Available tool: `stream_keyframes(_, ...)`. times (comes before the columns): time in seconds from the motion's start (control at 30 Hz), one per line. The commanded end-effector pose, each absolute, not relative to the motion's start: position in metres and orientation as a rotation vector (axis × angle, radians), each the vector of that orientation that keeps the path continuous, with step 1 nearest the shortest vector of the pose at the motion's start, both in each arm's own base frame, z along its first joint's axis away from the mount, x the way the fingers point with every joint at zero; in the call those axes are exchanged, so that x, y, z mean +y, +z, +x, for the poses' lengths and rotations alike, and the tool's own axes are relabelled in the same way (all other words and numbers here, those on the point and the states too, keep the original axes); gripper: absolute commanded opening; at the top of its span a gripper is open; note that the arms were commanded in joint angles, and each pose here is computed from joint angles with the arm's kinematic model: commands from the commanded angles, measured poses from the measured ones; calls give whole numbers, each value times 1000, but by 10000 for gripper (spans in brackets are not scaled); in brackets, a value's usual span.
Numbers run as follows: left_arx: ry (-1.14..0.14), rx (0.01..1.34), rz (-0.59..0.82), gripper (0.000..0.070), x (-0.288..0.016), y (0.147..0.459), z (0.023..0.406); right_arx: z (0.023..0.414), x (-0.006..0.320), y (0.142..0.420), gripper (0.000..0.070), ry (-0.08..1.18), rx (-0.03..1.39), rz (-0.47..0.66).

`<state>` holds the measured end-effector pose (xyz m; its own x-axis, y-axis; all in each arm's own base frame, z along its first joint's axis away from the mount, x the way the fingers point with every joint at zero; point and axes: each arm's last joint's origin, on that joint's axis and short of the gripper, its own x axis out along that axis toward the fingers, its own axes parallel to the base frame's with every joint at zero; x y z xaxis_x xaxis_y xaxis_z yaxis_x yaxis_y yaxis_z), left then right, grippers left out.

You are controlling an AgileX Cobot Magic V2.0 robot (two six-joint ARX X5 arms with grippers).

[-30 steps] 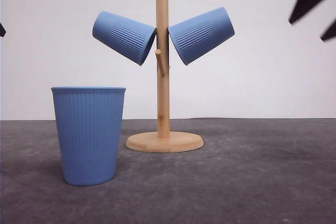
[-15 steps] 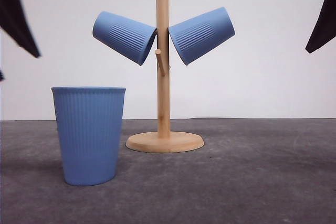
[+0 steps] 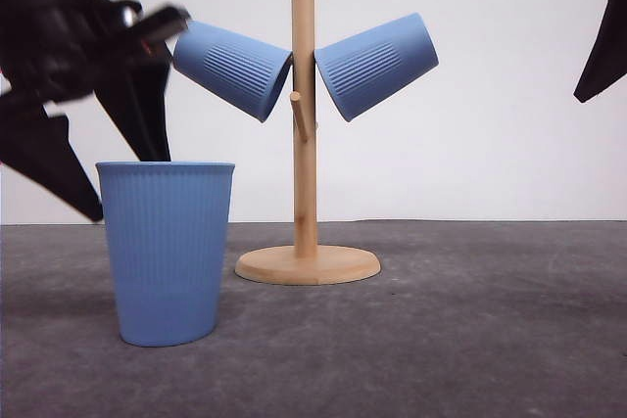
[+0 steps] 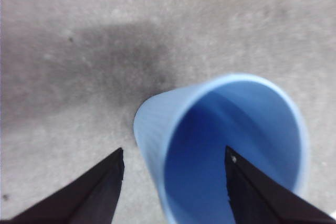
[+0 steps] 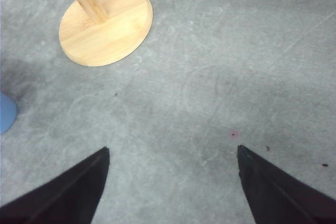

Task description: Place three cups

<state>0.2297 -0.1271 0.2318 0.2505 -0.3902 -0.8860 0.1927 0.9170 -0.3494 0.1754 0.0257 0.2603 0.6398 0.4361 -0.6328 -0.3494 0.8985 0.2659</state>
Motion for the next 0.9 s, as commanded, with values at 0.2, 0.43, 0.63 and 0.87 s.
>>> stream_keyframes(0.2,-387,1299,-178,144,-137,219,242,177,26,262,479,450,744,128)
stream_keyframes(0.43,-469,1317,-189,1,-138,223,240,176,28,262,480,472,748,128)
stream_keyframes(0.63,-613,1375,-200,1,-141,241,238,171,38,264,501,671,736,131)
stream_keyframes(0.87,-802,1376,-211,1,-145,281,237,163,60,268,571,966,689,105)
